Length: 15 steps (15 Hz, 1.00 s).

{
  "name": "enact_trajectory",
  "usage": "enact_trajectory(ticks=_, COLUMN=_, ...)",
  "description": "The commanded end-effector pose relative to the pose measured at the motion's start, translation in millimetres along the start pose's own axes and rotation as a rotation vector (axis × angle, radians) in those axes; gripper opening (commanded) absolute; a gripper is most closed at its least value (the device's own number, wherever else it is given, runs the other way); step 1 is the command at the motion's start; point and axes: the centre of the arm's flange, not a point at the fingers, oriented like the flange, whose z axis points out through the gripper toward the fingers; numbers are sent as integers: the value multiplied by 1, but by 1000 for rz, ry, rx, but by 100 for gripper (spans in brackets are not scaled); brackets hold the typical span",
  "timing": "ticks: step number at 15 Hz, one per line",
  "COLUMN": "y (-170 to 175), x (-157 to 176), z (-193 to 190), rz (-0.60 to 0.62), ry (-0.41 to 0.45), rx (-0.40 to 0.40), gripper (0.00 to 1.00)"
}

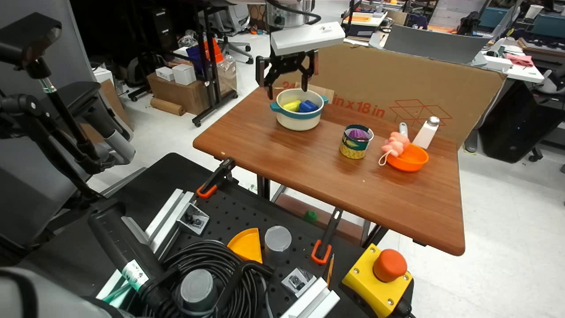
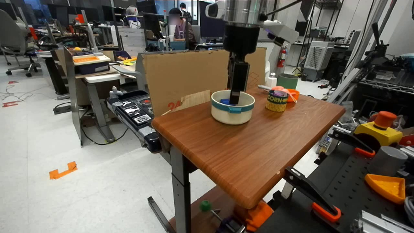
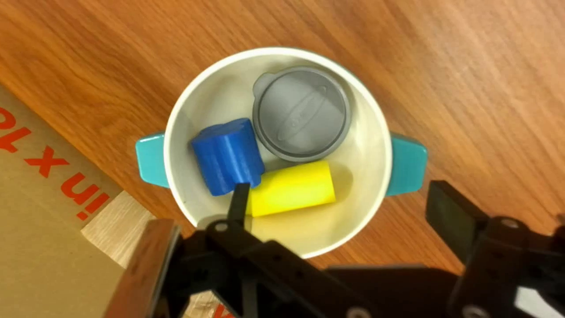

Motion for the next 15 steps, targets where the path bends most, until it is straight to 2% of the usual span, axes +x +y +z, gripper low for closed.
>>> enact_trajectory(ticks=1, y=5, x=-6, z=-16, rz=21, ry=6, rx=29, gripper=100)
enact_trajectory(ticks=7, y=24, x=-13, z=-22, rz=75, ry=29, rx=43, gripper=100)
enact_trajectory(ticks=15, y=33, x=-17, z=-14, rz=91, ry=1, rx=57, gripper=100)
